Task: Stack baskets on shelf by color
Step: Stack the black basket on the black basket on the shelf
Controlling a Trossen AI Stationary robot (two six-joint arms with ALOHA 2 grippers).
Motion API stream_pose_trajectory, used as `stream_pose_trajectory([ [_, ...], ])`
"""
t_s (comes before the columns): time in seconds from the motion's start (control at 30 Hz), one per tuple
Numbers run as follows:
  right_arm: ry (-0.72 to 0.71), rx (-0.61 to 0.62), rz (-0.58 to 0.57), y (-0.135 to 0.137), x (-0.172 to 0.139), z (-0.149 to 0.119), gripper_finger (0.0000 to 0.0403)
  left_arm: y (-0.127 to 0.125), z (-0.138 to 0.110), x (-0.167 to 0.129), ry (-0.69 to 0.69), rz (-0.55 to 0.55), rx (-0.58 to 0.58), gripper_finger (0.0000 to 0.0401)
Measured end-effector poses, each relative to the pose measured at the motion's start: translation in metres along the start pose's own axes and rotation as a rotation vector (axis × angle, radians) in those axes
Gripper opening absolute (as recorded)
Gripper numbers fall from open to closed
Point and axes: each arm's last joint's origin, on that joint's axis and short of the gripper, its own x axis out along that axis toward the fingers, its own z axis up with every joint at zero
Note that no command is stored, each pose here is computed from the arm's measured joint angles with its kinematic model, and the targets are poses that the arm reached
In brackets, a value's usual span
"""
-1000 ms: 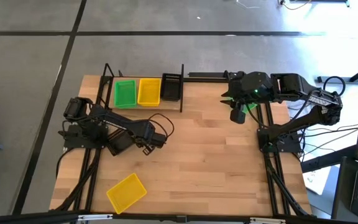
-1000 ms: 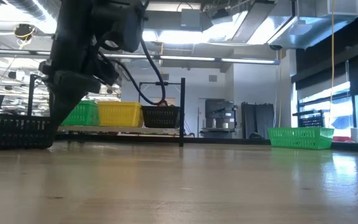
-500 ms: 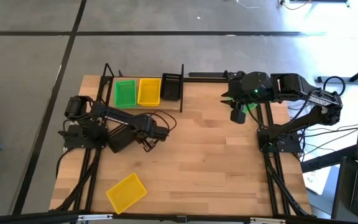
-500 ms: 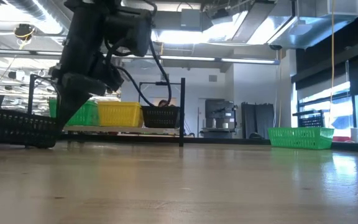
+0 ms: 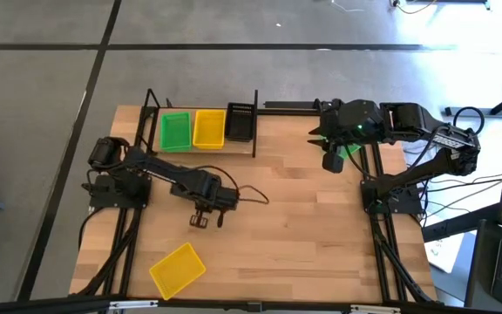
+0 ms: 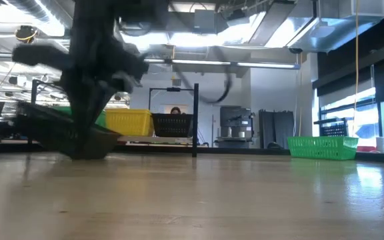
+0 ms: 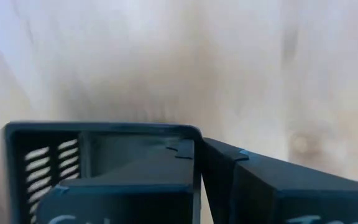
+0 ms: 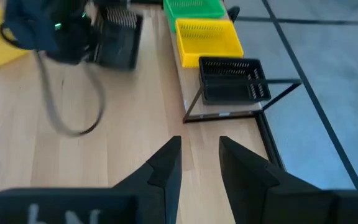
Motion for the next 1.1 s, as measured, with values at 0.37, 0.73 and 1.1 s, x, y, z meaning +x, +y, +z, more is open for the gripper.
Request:
stream_pose_trajectory([
  [0.37,-0.051,0.043,-0.002,0.0,0.0,0.005,0.0107,-0.014,0.04,-0.042,-0.313,-0.04,0.444,0.0],
  [0.73,-0.051,0.091,-0.001,0.0,0.0,0.005,0.0107,-0.013,0.041,-0.036,-0.338,-0.027,0.474,0.0011],
  [1.1,-0.051,0.091,-0.001,0.0,0.0,0.005,0.0107,-0.014,0.043,-0.031,-0.379,-0.018,0.468,0.0013],
])
